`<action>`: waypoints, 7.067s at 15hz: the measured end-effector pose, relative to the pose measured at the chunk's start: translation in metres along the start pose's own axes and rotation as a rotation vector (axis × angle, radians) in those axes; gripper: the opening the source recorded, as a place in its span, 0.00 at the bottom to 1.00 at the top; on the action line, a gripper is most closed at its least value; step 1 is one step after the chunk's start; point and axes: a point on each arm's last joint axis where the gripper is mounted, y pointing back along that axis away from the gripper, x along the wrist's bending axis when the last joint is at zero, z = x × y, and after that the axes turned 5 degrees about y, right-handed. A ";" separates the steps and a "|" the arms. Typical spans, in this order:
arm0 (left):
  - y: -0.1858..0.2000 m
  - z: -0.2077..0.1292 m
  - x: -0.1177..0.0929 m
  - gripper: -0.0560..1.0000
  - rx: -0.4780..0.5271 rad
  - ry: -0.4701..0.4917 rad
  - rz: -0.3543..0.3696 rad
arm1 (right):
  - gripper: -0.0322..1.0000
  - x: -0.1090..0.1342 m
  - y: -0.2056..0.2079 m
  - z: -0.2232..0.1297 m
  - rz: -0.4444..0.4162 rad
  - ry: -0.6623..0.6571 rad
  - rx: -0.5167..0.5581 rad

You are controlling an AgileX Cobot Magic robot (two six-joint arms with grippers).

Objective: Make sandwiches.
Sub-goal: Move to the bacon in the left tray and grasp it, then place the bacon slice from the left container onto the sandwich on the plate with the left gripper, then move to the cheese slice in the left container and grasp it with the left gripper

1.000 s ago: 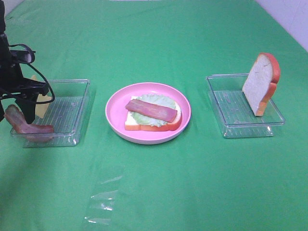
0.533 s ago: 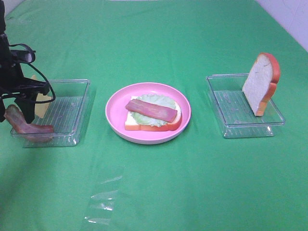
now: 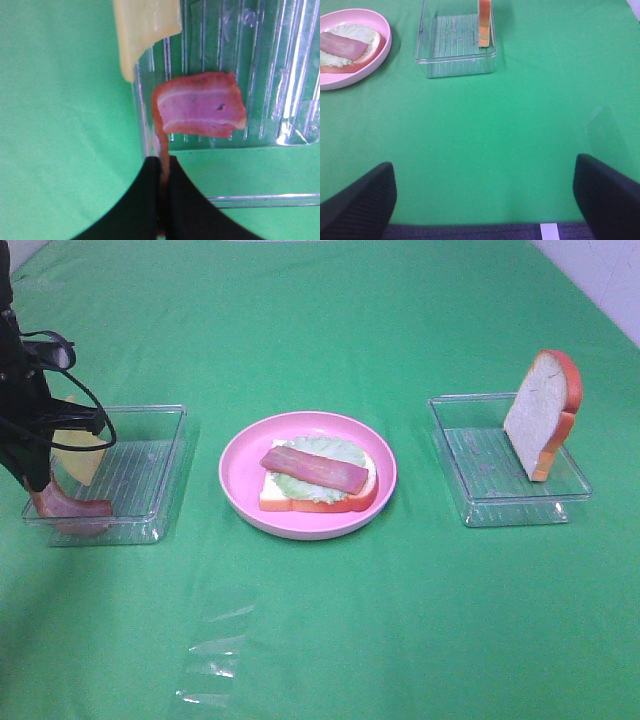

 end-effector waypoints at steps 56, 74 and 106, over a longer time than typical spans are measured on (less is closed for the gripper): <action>0.018 -0.007 -0.228 0.30 -0.278 -0.446 -0.223 | 0.92 0.001 0.000 0.000 0.007 -0.003 0.000; 0.124 0.036 -0.014 0.99 -0.382 -0.031 -0.042 | 0.92 0.001 0.000 0.000 0.007 -0.003 0.000; 0.011 0.075 0.002 0.49 -0.139 -0.016 -0.018 | 0.92 0.001 0.000 0.000 0.007 -0.003 0.000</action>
